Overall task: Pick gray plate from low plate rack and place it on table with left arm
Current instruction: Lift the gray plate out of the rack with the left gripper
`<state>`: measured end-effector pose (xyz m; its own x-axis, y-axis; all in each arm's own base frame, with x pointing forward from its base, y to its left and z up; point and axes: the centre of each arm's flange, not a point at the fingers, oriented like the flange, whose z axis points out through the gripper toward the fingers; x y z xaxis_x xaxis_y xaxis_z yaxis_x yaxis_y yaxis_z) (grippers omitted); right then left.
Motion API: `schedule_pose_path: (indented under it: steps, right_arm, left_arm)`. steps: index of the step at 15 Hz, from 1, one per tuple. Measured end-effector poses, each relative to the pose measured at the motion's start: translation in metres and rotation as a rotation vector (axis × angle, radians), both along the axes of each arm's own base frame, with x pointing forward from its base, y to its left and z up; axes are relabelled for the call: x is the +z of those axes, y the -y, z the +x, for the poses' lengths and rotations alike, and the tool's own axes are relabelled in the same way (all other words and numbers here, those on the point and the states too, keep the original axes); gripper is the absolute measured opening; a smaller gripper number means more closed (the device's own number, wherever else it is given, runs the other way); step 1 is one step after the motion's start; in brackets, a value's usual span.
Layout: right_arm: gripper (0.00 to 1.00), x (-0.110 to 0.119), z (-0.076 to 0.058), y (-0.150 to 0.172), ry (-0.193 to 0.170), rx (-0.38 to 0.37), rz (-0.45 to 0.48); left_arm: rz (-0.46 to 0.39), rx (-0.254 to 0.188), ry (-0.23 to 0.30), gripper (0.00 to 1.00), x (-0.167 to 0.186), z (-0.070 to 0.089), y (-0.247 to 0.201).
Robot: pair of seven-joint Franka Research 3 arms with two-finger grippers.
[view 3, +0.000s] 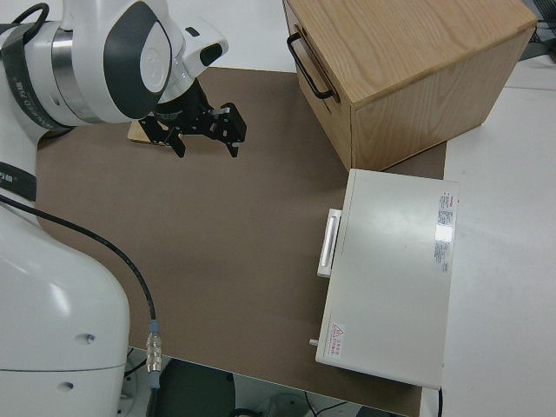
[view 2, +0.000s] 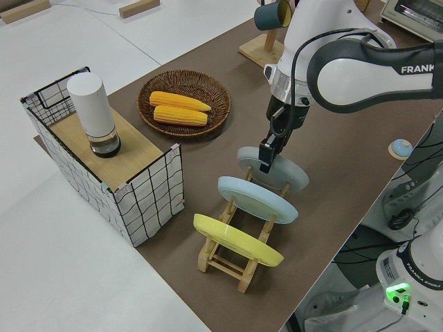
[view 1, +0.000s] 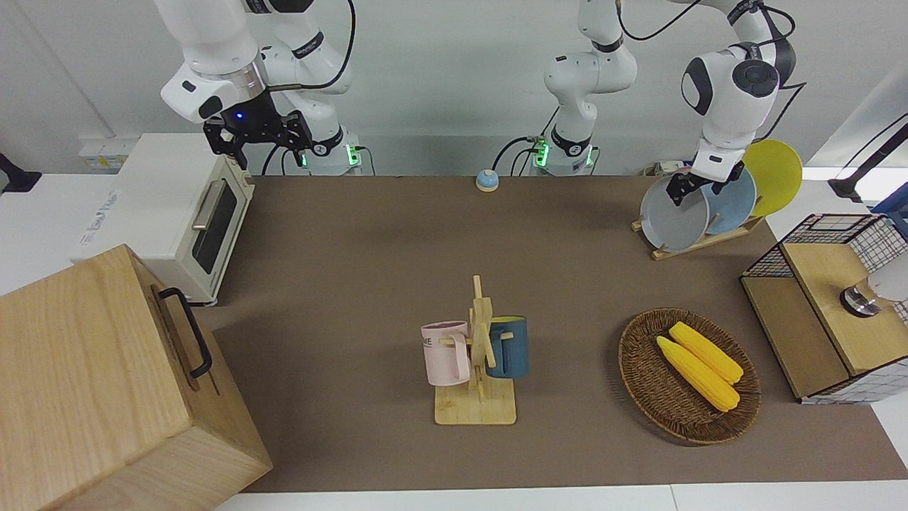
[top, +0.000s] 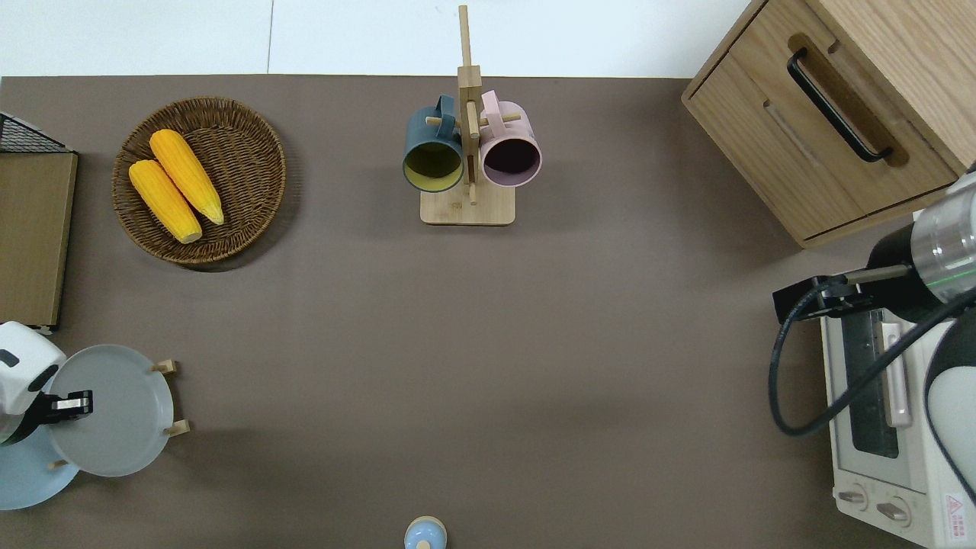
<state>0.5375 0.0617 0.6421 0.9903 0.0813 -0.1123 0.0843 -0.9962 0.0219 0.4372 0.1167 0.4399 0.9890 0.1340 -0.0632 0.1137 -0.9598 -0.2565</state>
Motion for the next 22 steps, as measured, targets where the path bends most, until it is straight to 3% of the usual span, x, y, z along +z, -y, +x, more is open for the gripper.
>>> schedule_pose_path:
  steps: [1, 2, 9, 16, 19, 22]
  right_arm:
    - [0.99, 0.000, 0.000, 0.000, 0.000, 0.000, 0.000]
    - [0.99, 0.000, 0.000, 0.000, 0.000, 0.000, 0.000]
    - [0.99, 0.000, 0.000, 0.000, 0.000, 0.000, 0.000]
    - [0.99, 0.000, 0.000, 0.000, 0.000, 0.000, 0.000]
    - [0.99, 0.000, 0.000, 0.000, 0.000, 0.000, 0.000]
    - [0.99, 0.000, 0.000, 0.000, 0.000, 0.000, 0.000]
  left_arm:
    - [0.000, 0.000, 0.002, 0.18, 0.001, 0.000, 0.000]
    - [0.000, -0.002, 0.010, 0.15, 0.003, 0.000, 0.001]
    - [0.003, 0.003, 0.009, 0.14, 0.012, -0.001, 0.002]
    - [0.017, 0.042, -0.021, 0.14, 0.084, 0.000, 0.001]
    - [-0.034, 0.049, -0.009, 0.14, 0.103, 0.002, 0.004]
    - [-0.143, 0.063, 0.011, 0.14, 0.104, 0.005, 0.015]
